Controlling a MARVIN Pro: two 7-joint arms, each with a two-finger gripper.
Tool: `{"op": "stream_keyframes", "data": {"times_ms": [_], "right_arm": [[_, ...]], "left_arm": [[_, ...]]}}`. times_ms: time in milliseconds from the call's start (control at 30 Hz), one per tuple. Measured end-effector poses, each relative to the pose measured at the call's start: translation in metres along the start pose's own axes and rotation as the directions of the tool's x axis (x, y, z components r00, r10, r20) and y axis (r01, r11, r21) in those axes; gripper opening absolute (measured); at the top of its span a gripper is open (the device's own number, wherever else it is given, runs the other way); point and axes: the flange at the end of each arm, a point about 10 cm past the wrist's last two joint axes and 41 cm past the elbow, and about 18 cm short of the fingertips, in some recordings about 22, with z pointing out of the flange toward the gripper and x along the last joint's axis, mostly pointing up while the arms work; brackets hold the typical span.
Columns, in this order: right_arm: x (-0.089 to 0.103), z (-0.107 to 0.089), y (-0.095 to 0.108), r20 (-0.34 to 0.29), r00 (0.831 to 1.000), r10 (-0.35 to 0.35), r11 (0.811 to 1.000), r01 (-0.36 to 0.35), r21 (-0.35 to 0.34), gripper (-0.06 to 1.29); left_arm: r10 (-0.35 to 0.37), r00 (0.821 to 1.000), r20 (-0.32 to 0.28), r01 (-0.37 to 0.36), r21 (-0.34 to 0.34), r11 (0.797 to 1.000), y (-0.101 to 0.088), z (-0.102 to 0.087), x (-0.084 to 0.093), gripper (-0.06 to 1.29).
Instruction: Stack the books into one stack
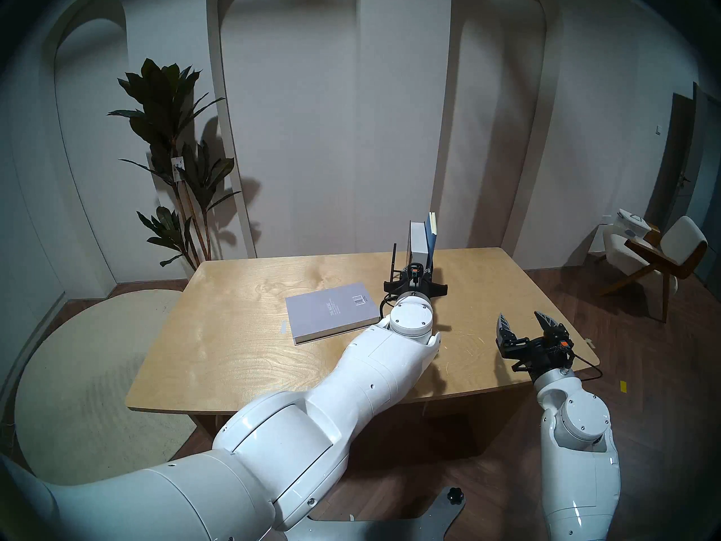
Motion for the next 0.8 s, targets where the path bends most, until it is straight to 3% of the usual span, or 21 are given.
{"op": "stream_keyframes", "data": {"times_ms": [433, 800], "right_arm": [[0.000, 0.000, 0.000, 0.000, 1.000, 0.000, 1.000, 0.000, 0.000, 1.23], [0.000, 0.000, 0.000, 0.000, 1.000, 0.000, 1.000, 0.000, 0.001, 1.23]], "left_arm": [[0.008, 0.998, -0.063, -0.006, 0.033, 0.999, -0.014, -0.018, -0.002, 0.41], [-0.016, 0.981, -0.191, 0.019, 0.012, 1.000, -0.020, -0.026, 0.025, 0.41]]}}
